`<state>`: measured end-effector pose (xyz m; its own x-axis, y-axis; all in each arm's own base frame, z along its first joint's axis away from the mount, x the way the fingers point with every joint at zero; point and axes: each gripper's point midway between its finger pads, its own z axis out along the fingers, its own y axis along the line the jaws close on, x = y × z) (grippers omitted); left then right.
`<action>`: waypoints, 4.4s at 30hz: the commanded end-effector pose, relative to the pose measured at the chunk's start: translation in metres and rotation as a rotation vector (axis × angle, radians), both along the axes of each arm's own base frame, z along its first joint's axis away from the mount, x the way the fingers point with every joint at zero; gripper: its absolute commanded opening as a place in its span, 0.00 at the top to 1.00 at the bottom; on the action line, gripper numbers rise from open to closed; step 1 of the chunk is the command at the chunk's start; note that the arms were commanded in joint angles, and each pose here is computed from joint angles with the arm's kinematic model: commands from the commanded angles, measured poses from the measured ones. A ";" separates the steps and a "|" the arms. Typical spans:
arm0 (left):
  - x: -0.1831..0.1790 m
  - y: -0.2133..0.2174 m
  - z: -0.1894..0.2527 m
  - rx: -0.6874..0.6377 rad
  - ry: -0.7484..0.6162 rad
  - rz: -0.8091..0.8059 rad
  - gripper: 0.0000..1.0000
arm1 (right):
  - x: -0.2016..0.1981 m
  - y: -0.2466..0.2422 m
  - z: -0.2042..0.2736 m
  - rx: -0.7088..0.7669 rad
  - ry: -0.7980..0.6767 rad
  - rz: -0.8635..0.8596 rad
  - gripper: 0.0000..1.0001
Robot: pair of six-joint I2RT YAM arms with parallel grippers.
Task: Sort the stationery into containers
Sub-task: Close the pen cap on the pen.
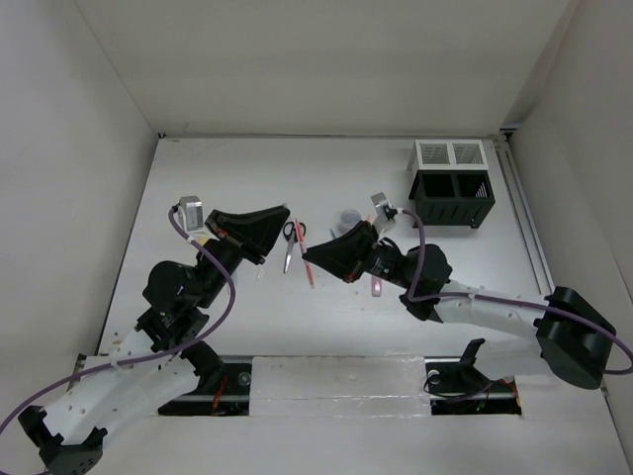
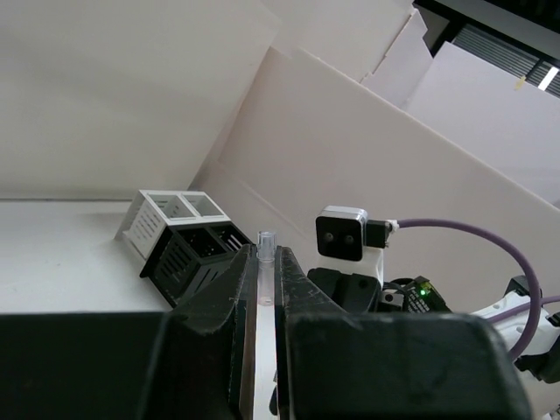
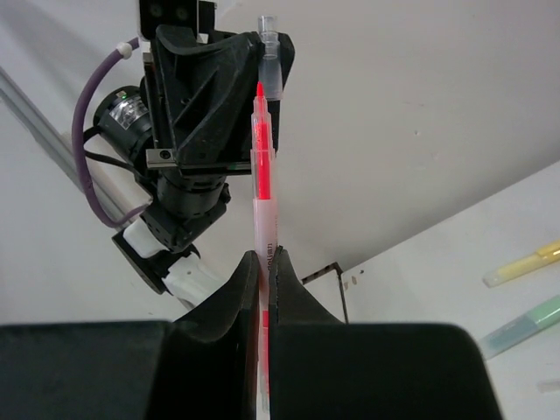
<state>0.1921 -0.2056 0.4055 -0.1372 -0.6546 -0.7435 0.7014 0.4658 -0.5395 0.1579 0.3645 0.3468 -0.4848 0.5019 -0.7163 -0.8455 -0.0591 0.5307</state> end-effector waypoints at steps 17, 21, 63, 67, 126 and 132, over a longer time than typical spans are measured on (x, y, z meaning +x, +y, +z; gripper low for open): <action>-0.001 0.009 0.020 -0.056 -0.057 0.031 1.00 | -0.017 0.009 0.019 0.074 -0.062 0.047 1.00; -0.003 0.010 0.020 -0.056 -0.057 0.031 1.00 | -0.013 0.009 0.022 0.073 -0.058 0.025 1.00; -0.007 0.000 0.012 -0.016 -0.052 -0.023 1.00 | 0.004 -0.003 0.045 0.108 -0.077 -0.045 1.00; -0.007 0.002 0.010 -0.020 -0.050 -0.015 1.00 | 0.004 -0.002 0.044 0.101 -0.072 -0.045 1.00; -0.008 -0.022 -0.047 0.136 0.034 -0.110 1.00 | 0.008 0.008 0.098 0.041 -0.014 0.081 1.00; -0.006 -0.022 -0.052 0.140 0.043 -0.101 1.00 | 0.014 0.003 0.099 0.040 -0.013 0.062 1.00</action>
